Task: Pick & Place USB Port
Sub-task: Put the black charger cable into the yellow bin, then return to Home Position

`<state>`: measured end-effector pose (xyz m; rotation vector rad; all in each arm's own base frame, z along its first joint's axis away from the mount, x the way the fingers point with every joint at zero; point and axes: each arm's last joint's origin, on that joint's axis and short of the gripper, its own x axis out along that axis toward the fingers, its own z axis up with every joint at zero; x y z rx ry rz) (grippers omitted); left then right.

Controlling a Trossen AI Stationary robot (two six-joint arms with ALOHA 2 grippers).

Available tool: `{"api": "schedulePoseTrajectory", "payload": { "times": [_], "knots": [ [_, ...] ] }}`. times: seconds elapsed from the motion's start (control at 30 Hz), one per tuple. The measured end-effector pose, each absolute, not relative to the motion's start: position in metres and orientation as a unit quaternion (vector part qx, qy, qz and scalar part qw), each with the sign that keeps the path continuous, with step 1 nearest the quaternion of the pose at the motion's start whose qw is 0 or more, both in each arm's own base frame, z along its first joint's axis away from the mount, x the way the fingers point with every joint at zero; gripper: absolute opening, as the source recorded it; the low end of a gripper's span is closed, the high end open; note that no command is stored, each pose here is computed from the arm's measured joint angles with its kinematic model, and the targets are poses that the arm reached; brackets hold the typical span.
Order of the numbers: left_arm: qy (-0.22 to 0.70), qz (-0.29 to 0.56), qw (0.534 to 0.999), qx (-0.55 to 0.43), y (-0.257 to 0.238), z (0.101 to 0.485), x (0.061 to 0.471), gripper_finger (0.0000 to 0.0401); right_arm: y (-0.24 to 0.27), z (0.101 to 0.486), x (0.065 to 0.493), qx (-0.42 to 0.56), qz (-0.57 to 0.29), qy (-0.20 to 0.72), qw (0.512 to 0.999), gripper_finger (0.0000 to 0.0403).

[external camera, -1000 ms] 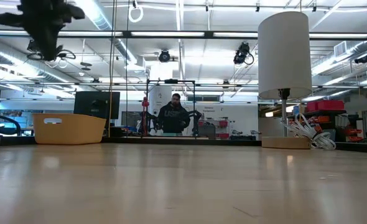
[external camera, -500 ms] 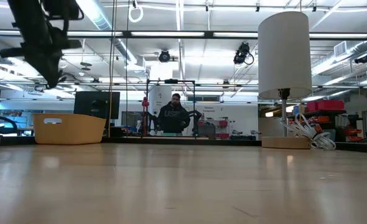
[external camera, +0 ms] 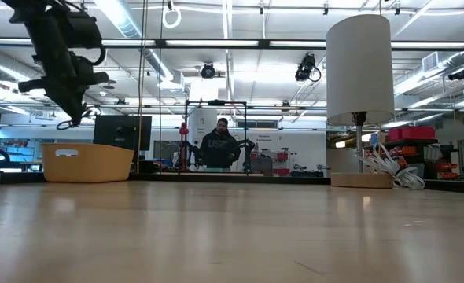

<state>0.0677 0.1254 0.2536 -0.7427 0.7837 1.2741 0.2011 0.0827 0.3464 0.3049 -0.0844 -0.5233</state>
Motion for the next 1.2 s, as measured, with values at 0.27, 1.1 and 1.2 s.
{"api": "schedulePoseTrajectory", "payload": {
  "times": [0.27,1.1,1.2],
  "knots": [
    [0.382,0.547,0.652,-0.36,0.152,0.237,0.067,0.0015,0.082,0.346,0.201,0.147,-0.267,-0.041,0.952,0.0084],
    [0.307,0.468,0.731,-0.391,0.145,0.259,0.074,0.0177,0.082,0.341,0.201,0.13,-0.273,-0.022,0.953,0.0084],
    [0.266,0.416,0.792,-0.359,0.132,0.283,0.077,0.0177,0.082,0.34,0.201,0.142,-0.273,-0.022,0.951,0.0084]
  ]
}}
